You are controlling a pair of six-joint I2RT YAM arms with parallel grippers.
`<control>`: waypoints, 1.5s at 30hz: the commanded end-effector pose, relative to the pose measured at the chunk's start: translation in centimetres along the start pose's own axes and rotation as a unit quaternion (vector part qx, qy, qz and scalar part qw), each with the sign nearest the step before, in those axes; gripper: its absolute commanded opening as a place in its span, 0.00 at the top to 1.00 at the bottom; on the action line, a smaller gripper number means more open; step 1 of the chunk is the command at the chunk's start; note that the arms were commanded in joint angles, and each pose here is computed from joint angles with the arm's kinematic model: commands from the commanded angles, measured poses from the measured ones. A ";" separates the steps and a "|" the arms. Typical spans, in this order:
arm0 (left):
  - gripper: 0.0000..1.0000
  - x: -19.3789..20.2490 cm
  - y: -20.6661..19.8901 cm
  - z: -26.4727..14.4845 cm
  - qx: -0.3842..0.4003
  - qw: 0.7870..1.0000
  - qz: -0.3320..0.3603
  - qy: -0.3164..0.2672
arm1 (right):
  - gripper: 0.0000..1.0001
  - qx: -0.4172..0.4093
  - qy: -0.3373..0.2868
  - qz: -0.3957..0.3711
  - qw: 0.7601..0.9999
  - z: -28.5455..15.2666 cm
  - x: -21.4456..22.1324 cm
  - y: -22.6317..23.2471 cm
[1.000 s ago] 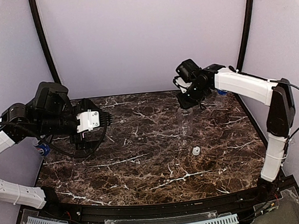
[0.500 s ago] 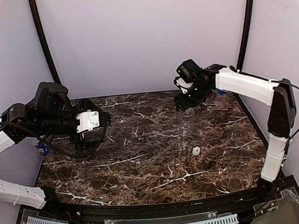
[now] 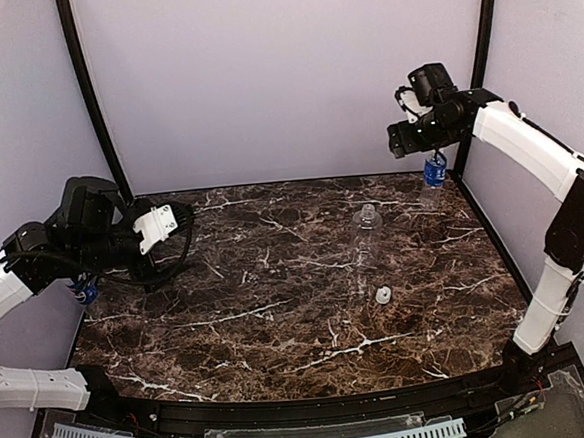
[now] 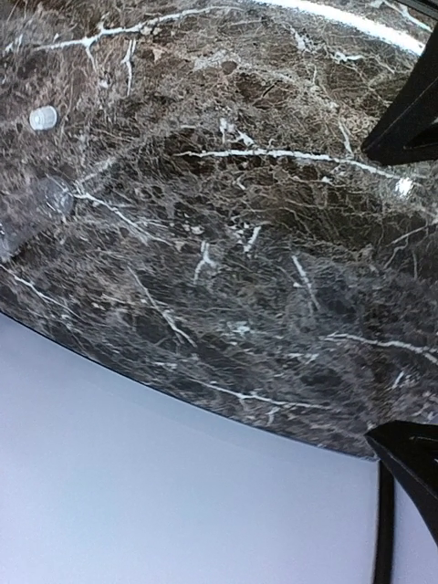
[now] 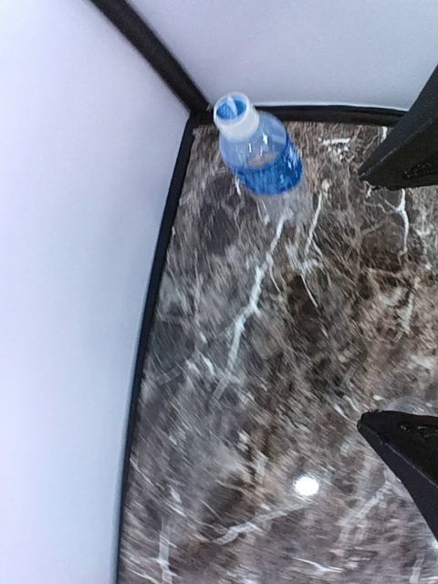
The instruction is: Unscrew the bottle caps
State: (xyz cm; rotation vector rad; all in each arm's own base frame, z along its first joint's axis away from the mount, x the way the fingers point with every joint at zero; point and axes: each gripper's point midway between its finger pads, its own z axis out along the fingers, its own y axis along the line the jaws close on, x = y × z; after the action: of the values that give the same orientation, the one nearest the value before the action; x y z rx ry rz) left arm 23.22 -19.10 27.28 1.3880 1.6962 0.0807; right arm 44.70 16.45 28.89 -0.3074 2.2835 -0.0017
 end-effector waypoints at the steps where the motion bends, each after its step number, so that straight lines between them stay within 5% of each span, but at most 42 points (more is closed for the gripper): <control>1: 0.01 4.6 1.1 0.3 -0.042 0.983 -0.178 0.023 | 0.20 0.070 -0.075 0.041 0.994 0.2 -4.0 -7.8; 7: 0.03 8.2 -2.0 0.7 0.006 0.955 -0.297 0.016 | 0.22 0.096 -0.073 0.057 0.991 4.6 -5.3 -13.1; 14: 0.04 9.5 -2.1 1.2 -0.010 0.953 -0.304 0.008 | 0.35 0.100 -0.034 0.065 0.992 9.7 -4.0 -15.2; 24: 0.05 10.3 -2.7 1.7 -0.017 0.955 -0.295 0.002 | 0.40 0.132 0.010 0.067 0.989 12.5 -1.0 -16.8; 36: 0.05 10.1 -2.9 1.8 -0.009 0.956 -0.292 -0.001 | 0.39 0.140 0.001 0.045 0.989 12.0 -2.0 -17.4; 45: 0.05 9.9 -3.1 1.7 -0.002 0.957 -0.291 -0.004 | 0.26 0.147 0.001 0.034 0.988 11.6 -2.1 -17.9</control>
State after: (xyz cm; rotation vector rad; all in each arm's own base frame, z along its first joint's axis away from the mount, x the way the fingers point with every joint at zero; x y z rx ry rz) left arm 22.74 -12.89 19.09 0.8247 2.0272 -0.2365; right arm 58.29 1.41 23.85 -0.0805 2.2713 -0.2788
